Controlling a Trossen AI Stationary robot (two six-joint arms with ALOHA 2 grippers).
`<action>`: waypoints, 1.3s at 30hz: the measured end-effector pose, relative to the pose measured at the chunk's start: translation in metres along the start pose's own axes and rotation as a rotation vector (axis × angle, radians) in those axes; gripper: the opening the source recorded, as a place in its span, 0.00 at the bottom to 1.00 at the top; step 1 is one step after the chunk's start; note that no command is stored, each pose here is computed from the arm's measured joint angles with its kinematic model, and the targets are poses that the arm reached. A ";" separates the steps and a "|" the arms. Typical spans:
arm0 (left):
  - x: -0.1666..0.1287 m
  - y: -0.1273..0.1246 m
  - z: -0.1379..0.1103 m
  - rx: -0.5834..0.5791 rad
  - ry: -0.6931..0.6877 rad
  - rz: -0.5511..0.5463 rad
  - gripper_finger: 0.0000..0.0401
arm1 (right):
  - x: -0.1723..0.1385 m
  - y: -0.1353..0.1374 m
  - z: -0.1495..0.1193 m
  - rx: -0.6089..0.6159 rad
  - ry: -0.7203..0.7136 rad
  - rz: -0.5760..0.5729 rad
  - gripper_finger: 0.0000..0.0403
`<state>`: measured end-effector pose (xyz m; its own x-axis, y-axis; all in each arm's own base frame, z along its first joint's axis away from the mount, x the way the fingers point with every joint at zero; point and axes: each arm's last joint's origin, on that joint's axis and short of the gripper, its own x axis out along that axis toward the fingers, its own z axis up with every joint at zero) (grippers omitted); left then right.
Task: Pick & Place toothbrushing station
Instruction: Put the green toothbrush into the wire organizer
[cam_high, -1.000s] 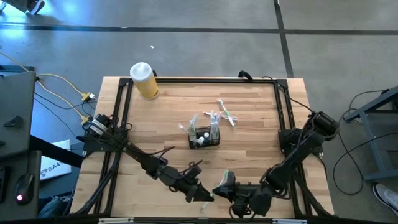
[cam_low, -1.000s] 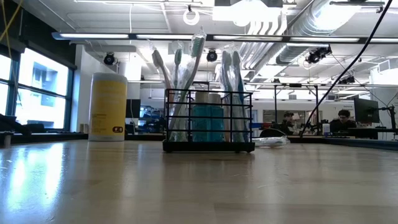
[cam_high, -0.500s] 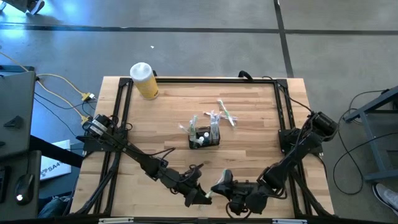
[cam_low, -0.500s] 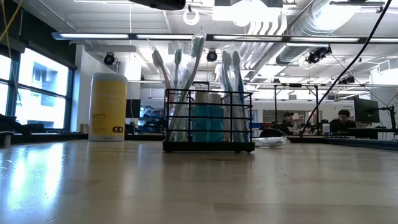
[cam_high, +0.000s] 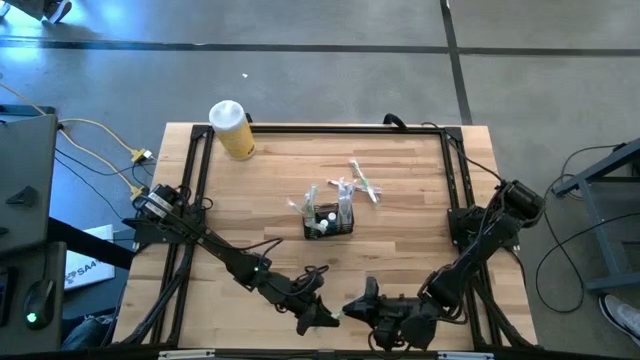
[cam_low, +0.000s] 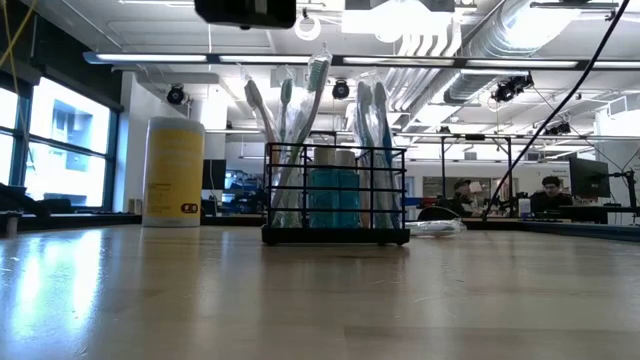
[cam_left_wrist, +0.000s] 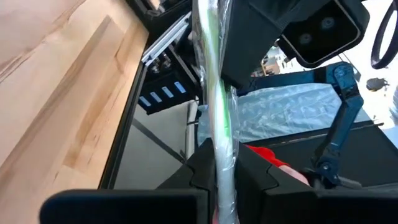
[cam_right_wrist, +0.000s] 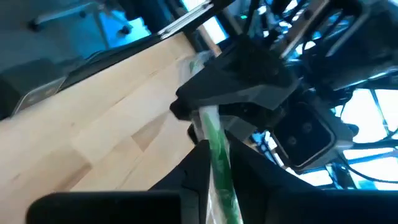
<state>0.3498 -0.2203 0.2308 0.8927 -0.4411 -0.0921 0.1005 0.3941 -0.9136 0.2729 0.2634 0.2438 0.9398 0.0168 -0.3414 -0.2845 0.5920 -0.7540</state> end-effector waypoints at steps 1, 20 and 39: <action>0.000 -0.001 0.000 0.011 -0.003 -0.003 0.07 | -0.003 0.001 0.003 0.009 -0.008 -0.016 0.14; -0.005 -0.027 0.000 0.503 -0.158 -0.198 0.04 | -0.086 0.047 0.054 0.469 -0.271 -0.049 0.41; 0.006 -0.045 -0.008 0.963 -0.084 0.011 0.04 | -0.036 -0.005 0.046 0.766 -0.359 -0.118 0.50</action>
<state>0.3472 -0.2472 0.2680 0.9205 -0.3890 -0.0362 0.3754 0.9065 -0.1934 0.2496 0.2970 0.2855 0.9950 0.0989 0.0113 -0.0963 0.9852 -0.1419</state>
